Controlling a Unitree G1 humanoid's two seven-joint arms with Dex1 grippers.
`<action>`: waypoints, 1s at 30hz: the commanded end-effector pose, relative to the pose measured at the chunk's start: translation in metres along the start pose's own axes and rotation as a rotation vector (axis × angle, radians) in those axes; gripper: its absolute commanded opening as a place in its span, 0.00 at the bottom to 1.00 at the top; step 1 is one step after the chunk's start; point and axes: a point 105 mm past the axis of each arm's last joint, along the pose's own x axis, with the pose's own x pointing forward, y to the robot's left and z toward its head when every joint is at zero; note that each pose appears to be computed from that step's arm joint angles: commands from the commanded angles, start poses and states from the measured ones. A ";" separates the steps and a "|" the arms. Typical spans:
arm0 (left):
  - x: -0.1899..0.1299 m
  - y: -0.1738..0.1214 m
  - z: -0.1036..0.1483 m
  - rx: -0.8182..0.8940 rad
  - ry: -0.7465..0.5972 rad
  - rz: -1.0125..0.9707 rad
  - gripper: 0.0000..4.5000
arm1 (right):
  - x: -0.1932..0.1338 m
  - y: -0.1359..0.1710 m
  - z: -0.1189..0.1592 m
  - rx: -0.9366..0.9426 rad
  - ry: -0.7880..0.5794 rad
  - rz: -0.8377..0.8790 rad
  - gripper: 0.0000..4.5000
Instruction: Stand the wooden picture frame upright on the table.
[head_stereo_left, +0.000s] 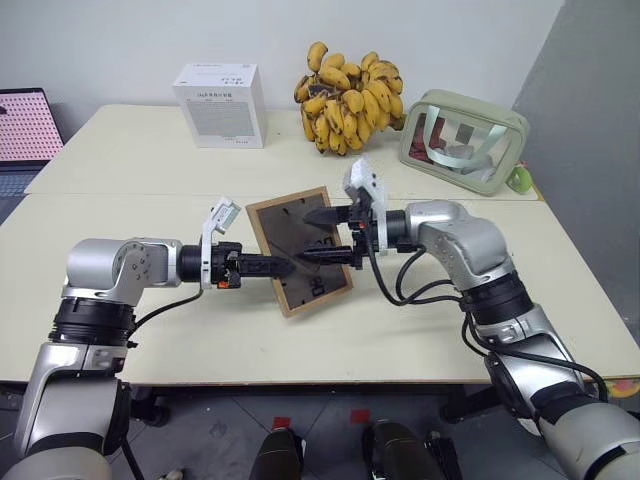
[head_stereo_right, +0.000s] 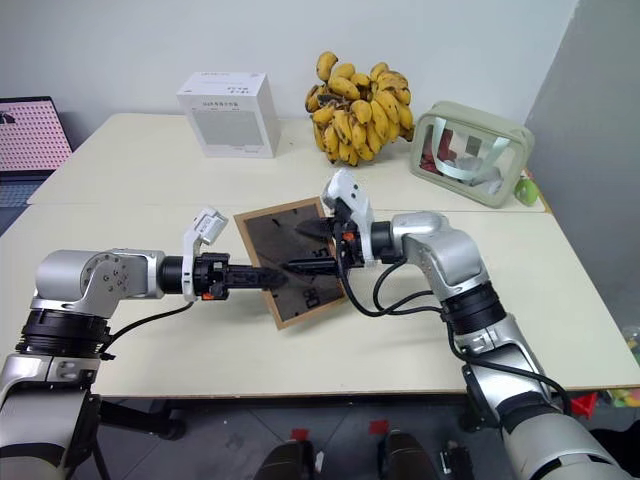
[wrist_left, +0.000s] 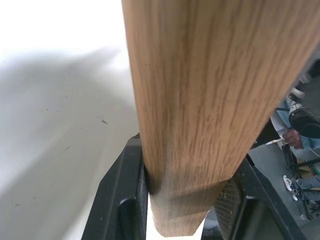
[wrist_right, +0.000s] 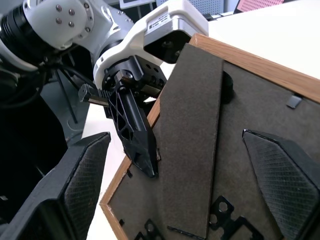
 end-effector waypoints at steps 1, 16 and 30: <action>0.002 -0.019 0.011 0.079 -0.016 -0.077 0.30 | 0.007 0.016 0.007 -0.090 -0.012 0.065 1.00; 0.004 -0.032 -0.010 -0.033 0.048 -0.165 0.30 | -0.083 0.030 0.000 -0.111 0.037 0.059 1.00; 0.006 -0.068 -0.001 -0.473 0.060 -0.428 0.30 | -0.098 0.011 -0.003 -1.633 -0.090 -0.229 1.00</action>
